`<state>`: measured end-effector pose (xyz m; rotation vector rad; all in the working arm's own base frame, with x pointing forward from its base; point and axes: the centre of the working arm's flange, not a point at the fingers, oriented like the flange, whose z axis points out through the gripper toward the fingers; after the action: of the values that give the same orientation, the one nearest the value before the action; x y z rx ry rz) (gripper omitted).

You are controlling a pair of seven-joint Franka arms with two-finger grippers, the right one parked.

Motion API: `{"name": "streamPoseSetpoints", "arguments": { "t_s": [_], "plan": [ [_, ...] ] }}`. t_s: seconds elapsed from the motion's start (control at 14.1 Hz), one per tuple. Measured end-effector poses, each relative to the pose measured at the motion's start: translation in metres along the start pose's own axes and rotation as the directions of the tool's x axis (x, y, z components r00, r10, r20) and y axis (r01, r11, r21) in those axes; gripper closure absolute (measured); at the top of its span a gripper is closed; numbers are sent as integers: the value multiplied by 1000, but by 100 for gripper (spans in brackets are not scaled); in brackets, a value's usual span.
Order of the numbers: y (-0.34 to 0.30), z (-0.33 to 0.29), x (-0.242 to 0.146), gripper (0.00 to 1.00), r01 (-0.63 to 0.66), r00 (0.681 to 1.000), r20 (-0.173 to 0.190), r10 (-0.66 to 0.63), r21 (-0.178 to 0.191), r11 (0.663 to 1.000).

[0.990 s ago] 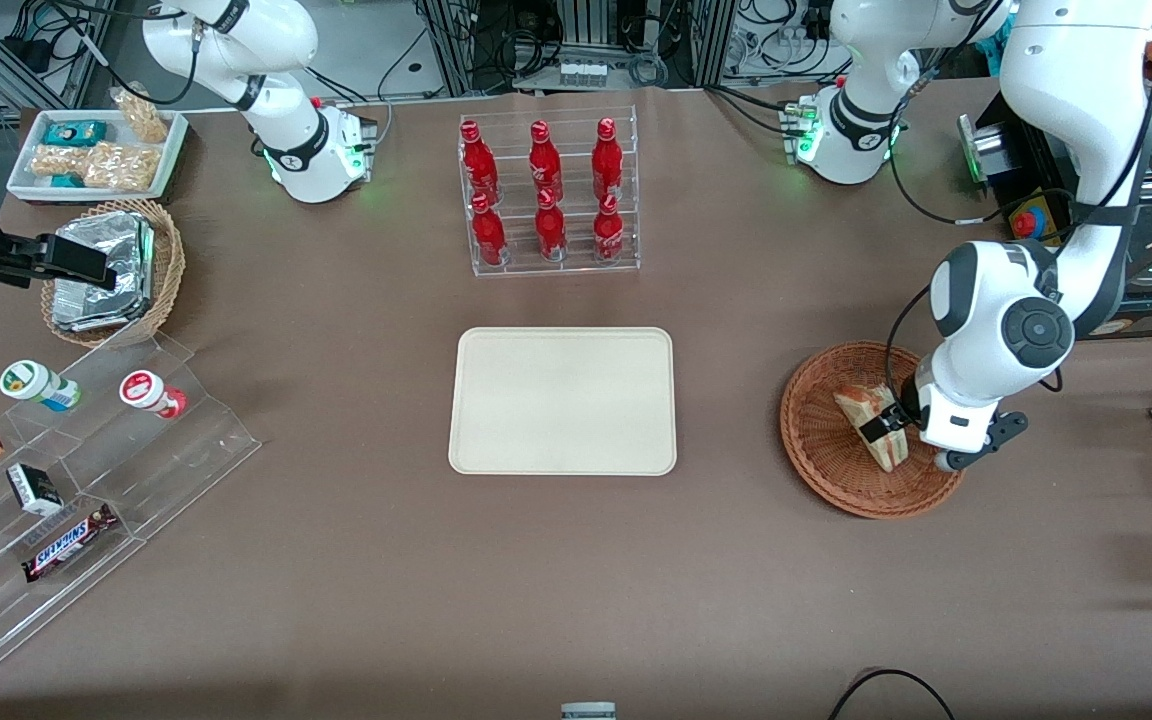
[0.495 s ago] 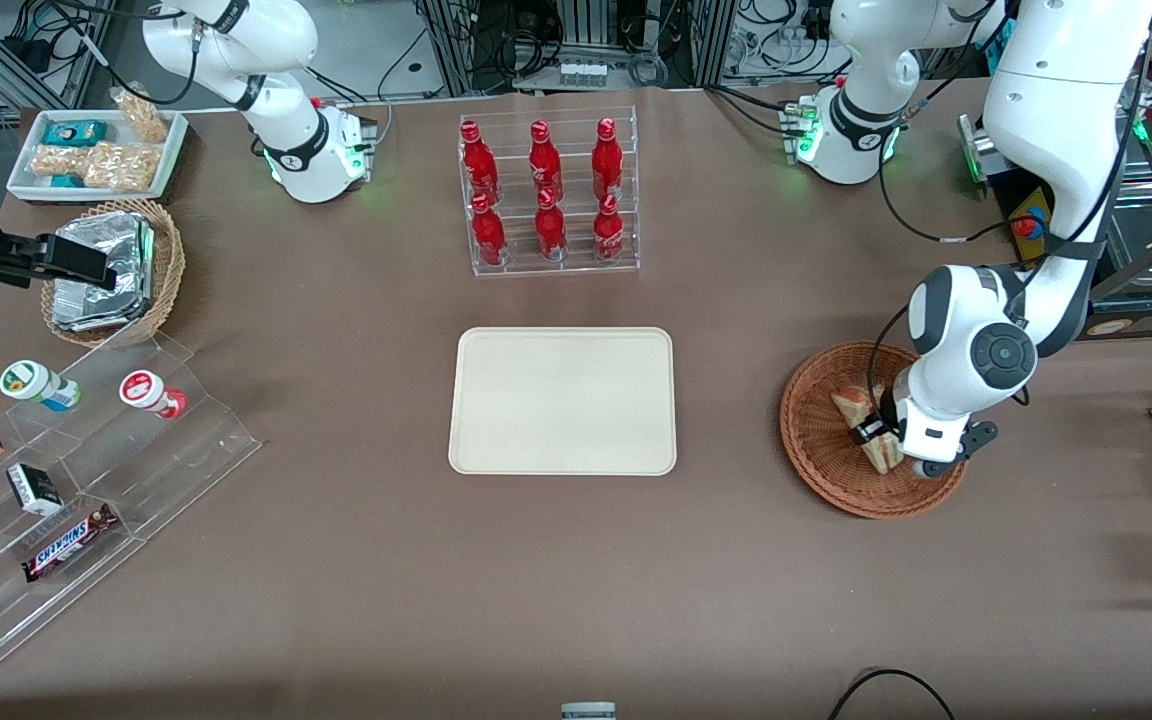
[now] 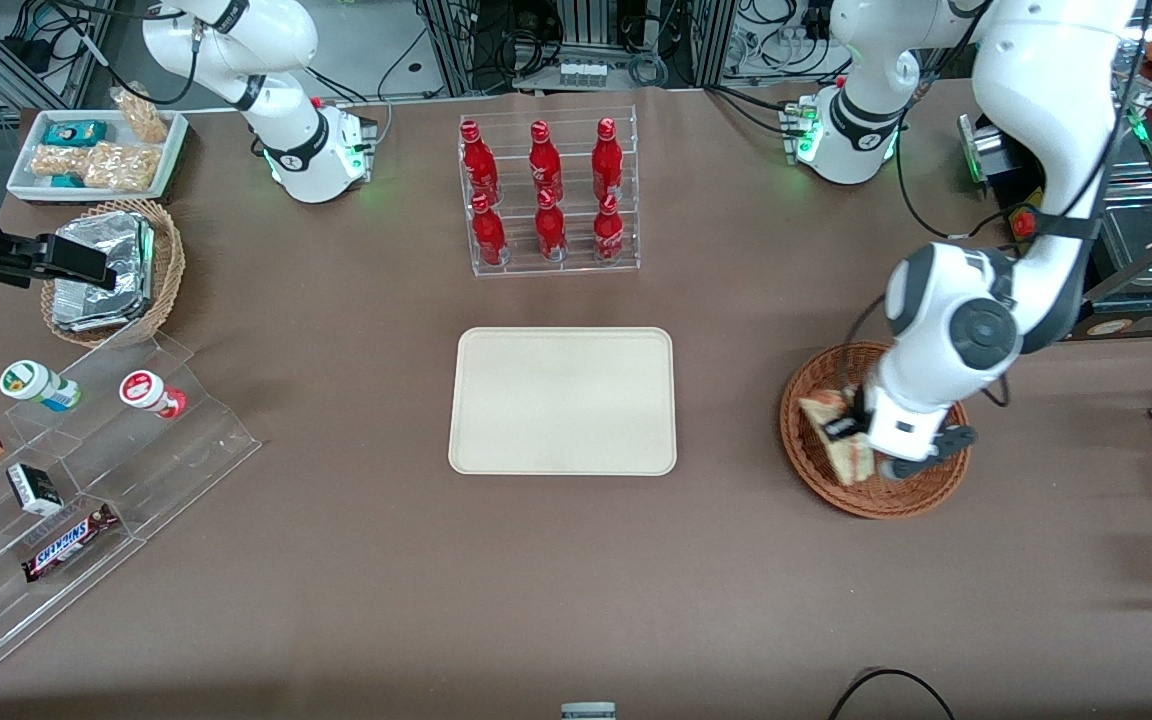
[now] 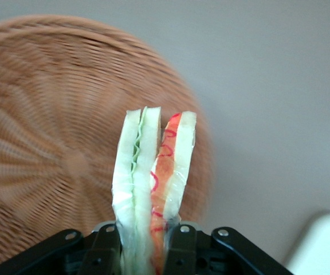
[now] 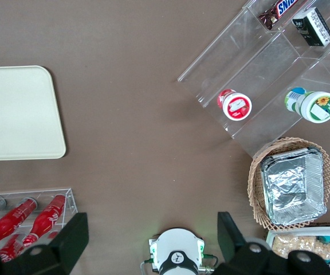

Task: Place sandwich from basket to tray
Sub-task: 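Carry the held sandwich with the left gripper over the cream tray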

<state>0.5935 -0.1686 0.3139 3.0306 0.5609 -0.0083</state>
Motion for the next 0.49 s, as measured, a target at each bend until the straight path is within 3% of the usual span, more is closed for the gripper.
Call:
{"name": "streamPoseSetpoints", "arguments": {
  "t_s": [0.21,0.49],
  "plan": [
    [81,-22,-57,76,-169,986,8,169,-5,986],
    [174,-10,-140,84,-254,967,32,254,-23,967]
  ]
}}
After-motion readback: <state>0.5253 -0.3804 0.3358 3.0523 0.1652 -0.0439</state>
